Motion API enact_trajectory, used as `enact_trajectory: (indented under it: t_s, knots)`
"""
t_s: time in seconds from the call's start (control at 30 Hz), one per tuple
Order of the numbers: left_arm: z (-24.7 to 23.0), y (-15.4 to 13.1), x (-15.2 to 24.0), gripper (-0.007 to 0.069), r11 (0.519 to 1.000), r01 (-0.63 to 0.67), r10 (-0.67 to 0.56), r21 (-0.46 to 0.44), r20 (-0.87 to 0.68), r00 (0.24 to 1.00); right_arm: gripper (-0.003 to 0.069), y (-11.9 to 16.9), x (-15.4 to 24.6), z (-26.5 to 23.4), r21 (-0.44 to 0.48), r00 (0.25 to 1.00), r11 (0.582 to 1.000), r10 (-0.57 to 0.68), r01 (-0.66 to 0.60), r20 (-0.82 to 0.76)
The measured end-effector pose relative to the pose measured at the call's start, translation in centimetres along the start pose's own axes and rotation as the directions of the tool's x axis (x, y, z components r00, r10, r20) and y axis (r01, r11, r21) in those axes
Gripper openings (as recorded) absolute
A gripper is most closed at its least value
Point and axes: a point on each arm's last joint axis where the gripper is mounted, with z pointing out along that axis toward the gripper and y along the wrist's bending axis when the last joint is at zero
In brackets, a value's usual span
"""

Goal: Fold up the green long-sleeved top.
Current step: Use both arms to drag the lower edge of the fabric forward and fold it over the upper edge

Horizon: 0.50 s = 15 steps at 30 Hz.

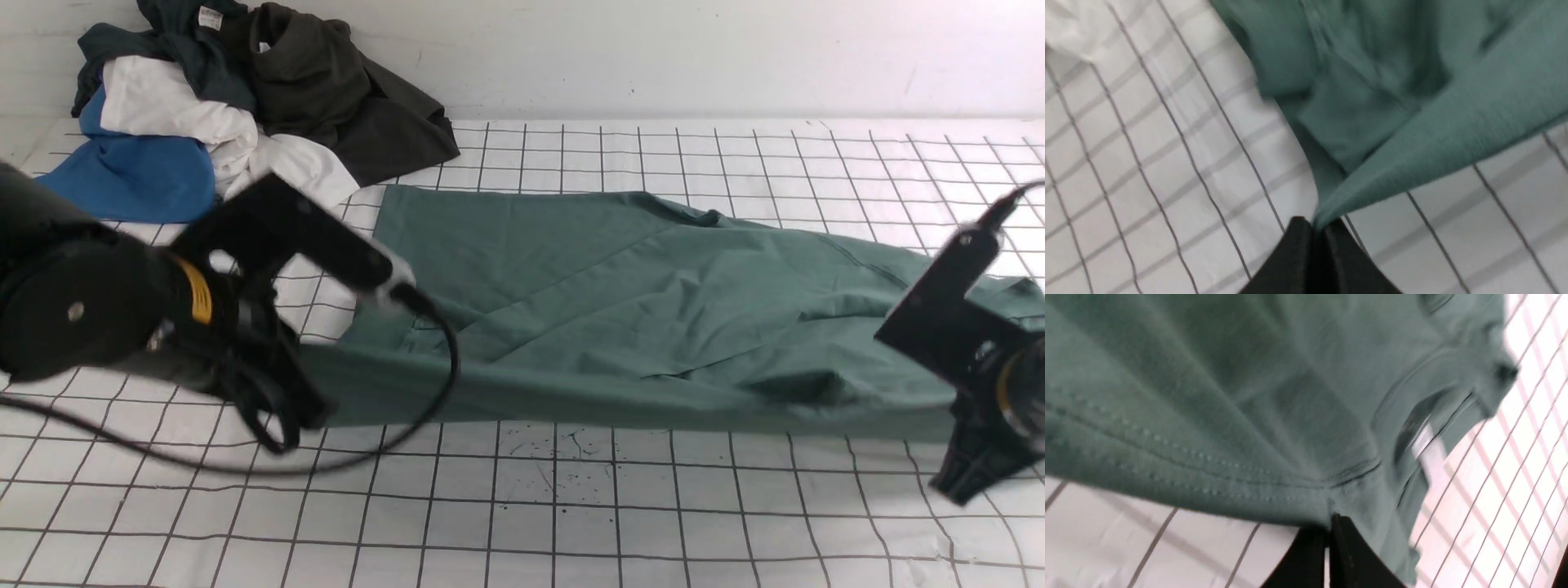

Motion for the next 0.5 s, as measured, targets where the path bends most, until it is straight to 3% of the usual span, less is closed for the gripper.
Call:
enact_trajectory:
  t_s: [0.23,0.5]
  knots:
    - [4.6,5.5,-7.3,0.0002,0.978,0.192,-0.171,-0.084,0.208,0.963,-0.0004,-6.3,-4.8,4.0,0.028,0.943,0.989,0.132,-0.147,0.306]
    - [16.8,8.4,-12.6,0.0017,0.967,0.233,-0.209,-0.105,0.199,0.958,0.0005,-8.1,-10.7,13.4,0.043,0.946,0.994,0.08,-0.098,0.315]
